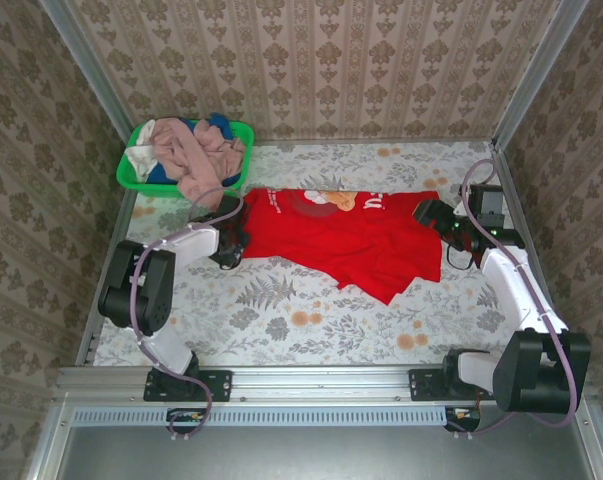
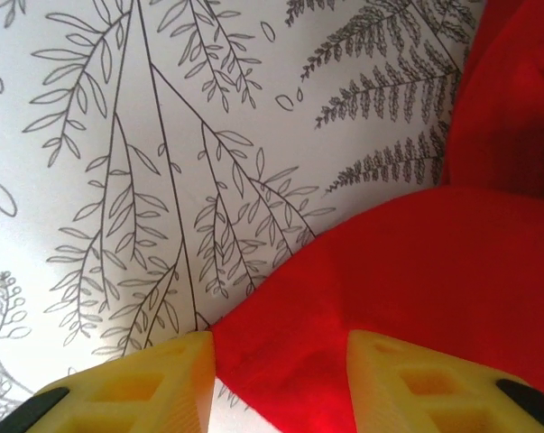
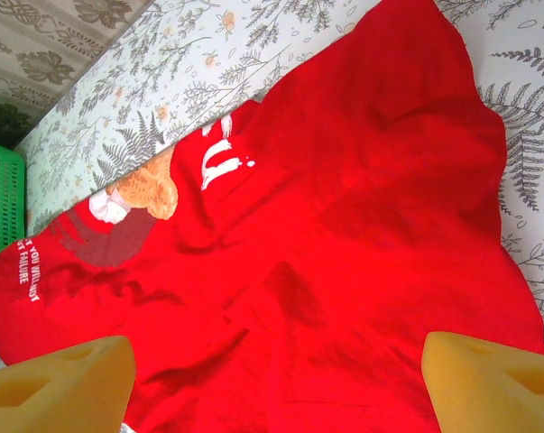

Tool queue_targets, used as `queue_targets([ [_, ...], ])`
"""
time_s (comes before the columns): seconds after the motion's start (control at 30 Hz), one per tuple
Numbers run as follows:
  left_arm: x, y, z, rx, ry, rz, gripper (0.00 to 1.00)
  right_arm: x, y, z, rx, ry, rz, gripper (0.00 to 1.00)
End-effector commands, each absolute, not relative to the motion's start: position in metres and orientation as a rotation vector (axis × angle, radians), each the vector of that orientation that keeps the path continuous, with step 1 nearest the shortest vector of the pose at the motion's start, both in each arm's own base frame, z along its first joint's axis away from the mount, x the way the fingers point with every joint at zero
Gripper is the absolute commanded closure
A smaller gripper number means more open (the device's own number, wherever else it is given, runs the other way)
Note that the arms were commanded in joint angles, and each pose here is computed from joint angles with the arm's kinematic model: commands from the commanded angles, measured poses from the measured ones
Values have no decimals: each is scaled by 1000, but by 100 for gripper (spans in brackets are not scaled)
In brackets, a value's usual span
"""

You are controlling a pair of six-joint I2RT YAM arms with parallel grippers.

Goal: Fold and stack the t-shirts

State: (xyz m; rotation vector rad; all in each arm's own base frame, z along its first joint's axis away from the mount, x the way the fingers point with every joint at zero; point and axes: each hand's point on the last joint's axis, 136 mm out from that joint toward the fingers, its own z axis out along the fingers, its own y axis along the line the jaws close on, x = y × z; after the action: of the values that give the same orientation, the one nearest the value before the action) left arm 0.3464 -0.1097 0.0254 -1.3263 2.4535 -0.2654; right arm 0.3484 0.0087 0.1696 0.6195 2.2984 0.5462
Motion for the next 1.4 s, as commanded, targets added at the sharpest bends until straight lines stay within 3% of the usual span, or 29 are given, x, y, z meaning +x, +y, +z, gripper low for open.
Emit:
queue_targets([
  [0.0, 351, -106, 14, -1403, 2423, -270, 59, 341, 10, 173, 636, 2302, 546, 16],
  [0.13, 352, -106, -4, -1432, 2426, -270, 74, 332, 0, 163, 681, 2352, 456, 16],
  [0.23, 352, -107, -14, -1445, 2424, -280, 97, 325, -6, 149, 695, 2412, 396, 16],
  [0.27, 352, -107, -14, -1446, 2424, -286, 100, 324, -7, 146, 698, 2424, 382, 16],
  [0.4, 360, -109, -1, -1400, 2408, -327, 100, 334, -21, 134, 704, 2454, 300, 17],
  [0.73, 374, -110, 28, -1311, 2354, -397, 100, 396, -45, 89, 705, 2579, 321, 47],
  [0.9, 375, -112, 30, -1305, 2361, -406, 100, 415, -46, 66, 741, 2621, 352, 47],
  [1.0, 374, -111, 29, -1305, 2363, -401, 100, 421, -50, 54, 773, 2641, 338, 53],
  [1.07, 373, -111, 28, -1313, 2363, -403, 100, 425, -51, 49, 780, 2647, 338, 61],
  [1.23, 377, -112, 34, -1303, 2351, -416, 100, 433, -58, 70, 772, 2587, 322, 100],
  [1.37, 387, -110, 51, -1281, 2311, -440, 100, 438, -59, 112, 712, 2486, 338, 100],
])
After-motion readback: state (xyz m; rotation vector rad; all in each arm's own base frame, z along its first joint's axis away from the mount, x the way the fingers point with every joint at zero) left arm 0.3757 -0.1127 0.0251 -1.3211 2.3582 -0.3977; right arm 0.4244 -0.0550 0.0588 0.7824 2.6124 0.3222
